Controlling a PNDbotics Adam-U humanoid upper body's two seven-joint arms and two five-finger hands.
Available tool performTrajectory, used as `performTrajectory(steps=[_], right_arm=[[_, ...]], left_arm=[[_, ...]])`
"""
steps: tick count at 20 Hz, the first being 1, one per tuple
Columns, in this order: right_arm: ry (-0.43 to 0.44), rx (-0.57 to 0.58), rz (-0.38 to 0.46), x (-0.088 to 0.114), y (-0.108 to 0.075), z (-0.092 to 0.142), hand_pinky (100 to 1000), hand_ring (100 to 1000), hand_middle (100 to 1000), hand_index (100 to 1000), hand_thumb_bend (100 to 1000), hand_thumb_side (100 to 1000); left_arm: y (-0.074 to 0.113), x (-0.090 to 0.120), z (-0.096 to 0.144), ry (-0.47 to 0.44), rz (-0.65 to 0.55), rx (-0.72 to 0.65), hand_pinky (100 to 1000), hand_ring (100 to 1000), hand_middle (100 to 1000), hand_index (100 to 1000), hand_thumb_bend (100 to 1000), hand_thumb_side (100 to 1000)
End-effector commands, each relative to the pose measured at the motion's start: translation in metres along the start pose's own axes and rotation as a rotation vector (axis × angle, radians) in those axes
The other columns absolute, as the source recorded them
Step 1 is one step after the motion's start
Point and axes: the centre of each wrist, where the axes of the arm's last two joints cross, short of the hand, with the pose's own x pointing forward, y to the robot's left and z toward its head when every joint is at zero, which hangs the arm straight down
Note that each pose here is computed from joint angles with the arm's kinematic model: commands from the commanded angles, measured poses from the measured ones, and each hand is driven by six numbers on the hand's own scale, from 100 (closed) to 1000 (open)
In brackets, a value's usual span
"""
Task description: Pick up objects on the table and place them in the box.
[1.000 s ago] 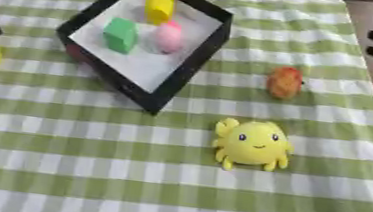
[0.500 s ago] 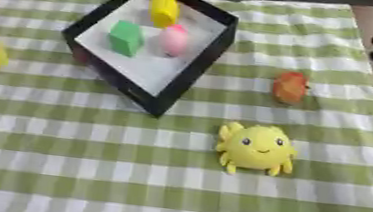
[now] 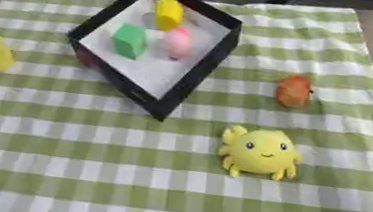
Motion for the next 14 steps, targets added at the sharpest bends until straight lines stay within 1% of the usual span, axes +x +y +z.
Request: performTrajectory(steps=[1,5,10,14], right_arm=[[-0.039,-0.002,0.021,0.013,-0.008,-0.004,837,847,815,876,100,845],[-0.037,-0.003,0.019,0.013,-0.007,-0.003,837,846,815,876,100,858],[-0.035,-0.005,0.018,0.013,-0.007,-0.003,837,847,815,875,100,866],[-0.036,-0.006,0.016,0.013,-0.007,-0.003,837,847,815,874,100,870]], left_arm=[[0.01,-0.006,0.005,0.032,-0.007,0.065,850,842,802,871,698,300],[0.007,-0.007,0.0,0.044,-0.007,0.094,848,841,802,872,695,295],[0.003,-0.007,-0.004,0.05,-0.004,0.1,847,839,799,873,699,304],[0.002,-0.007,-0.006,0.05,0.007,0.104,844,834,792,866,678,312]])
